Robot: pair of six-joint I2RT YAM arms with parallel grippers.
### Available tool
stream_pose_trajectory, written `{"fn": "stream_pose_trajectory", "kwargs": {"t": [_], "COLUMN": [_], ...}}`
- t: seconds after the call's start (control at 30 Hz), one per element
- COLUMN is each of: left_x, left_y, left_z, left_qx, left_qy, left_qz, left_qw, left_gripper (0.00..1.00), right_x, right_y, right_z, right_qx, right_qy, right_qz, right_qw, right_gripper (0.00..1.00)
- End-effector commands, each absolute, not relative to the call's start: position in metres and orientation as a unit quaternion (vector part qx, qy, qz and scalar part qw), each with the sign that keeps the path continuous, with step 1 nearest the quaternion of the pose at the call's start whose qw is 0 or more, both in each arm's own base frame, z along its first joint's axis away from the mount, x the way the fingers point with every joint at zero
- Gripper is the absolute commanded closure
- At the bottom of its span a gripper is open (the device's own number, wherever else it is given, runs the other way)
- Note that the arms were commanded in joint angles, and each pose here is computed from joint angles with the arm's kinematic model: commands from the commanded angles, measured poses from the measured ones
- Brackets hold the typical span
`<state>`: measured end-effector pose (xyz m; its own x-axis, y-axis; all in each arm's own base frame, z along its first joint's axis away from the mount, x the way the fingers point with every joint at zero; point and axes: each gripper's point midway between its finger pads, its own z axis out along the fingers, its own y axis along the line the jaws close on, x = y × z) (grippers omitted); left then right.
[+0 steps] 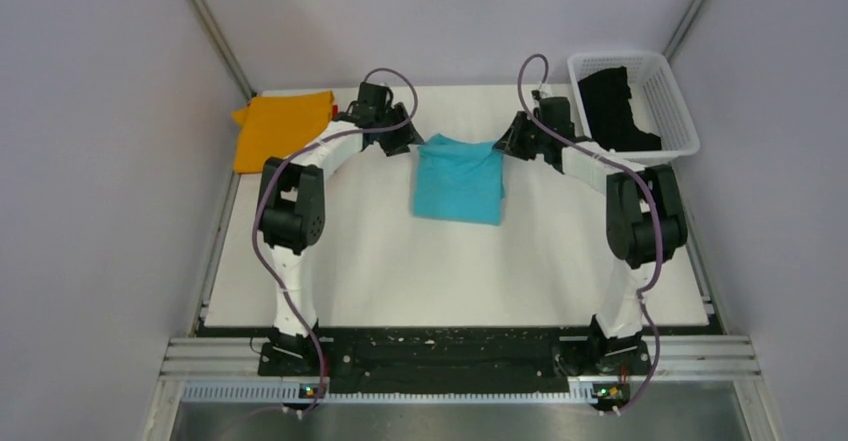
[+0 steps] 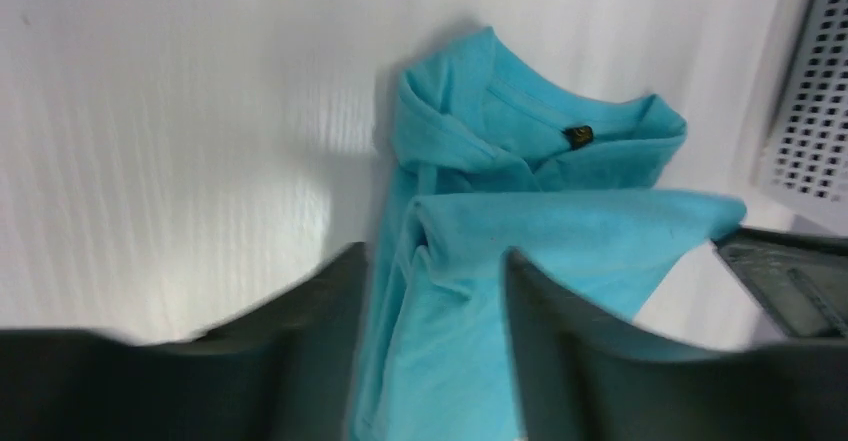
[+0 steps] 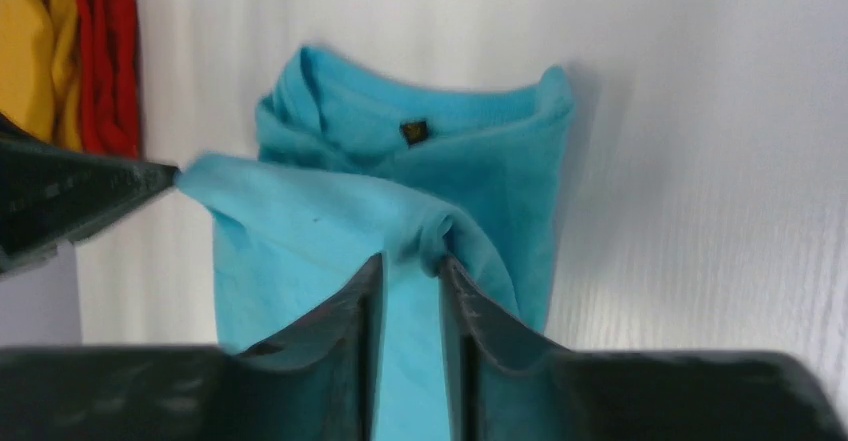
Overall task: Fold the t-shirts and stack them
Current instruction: Fold the long partially folded tshirt into a neat square, then put the neatly folded tshirt into the corner of the board with the left arm
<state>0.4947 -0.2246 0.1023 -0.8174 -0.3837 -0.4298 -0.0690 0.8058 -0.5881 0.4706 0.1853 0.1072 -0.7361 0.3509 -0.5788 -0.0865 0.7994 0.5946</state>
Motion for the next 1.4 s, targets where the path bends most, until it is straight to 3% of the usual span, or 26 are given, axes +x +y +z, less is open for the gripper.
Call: {"fn": "stream_pose_trajectory", "kwargs": {"t": [0.0,0.03,0.1,0.2,0.23,0.27,0.63,1.0,1.17,1.3,1.37], "left_x": [0.534,0.538,0.543,0.538,0.533,0.525,0.460,0.458,0.457,0.454,0.451], "left_y": [-0.216,-0.215,-0.216,-0.217,-0.219,-0.221,-0.222,-0.240,-0.255,-0.259,-0.263], "left_z": [0.118,0.123,0.137,0.161,0.166,0.164,0.099,0.046,0.028,0.010,0.002], "left_qx": [-0.135,-0.133,-0.126,-0.110,-0.101,-0.090,-0.028,-0.026,-0.027,-0.031,-0.029], "left_qy": [0.899,0.897,0.892,0.884,0.882,0.883,0.924,0.947,0.957,0.968,0.973], "left_qz": [-0.269,-0.268,-0.271,-0.280,-0.285,-0.291,-0.264,-0.229,-0.199,-0.143,-0.126], "left_qw": [0.318,0.325,0.340,0.359,0.362,0.357,0.274,0.223,0.209,0.202,0.190], "left_gripper": [0.30,0.15,0.02,0.01,0.01,0.01,0.04,0.27,0.48,0.56,0.65], "right_x": [0.532,0.538,0.545,0.541,0.537,0.532,0.443,0.394,0.386,0.379,0.378], "right_y": [0.176,0.177,0.174,0.168,0.166,0.165,0.154,0.131,0.120,0.118,0.112], "right_z": [0.134,0.132,0.131,0.147,0.152,0.156,0.173,0.188,0.186,0.184,0.183], "right_qx": [0.090,0.090,0.099,0.106,0.107,0.107,0.074,0.069,0.074,0.070,0.074], "right_qy": [0.841,0.841,0.846,0.843,0.841,0.840,0.847,0.850,0.854,0.857,0.857], "right_qz": [0.299,0.298,0.289,0.278,0.276,0.275,0.281,0.245,0.220,0.213,0.201], "right_qw": [0.442,0.442,0.438,0.449,0.453,0.455,0.445,0.461,0.466,0.464,0.469], "right_gripper": [0.57,0.54,0.43,0.23,0.09,0.02,0.01,0.01,0.01,0.01,0.01]}}
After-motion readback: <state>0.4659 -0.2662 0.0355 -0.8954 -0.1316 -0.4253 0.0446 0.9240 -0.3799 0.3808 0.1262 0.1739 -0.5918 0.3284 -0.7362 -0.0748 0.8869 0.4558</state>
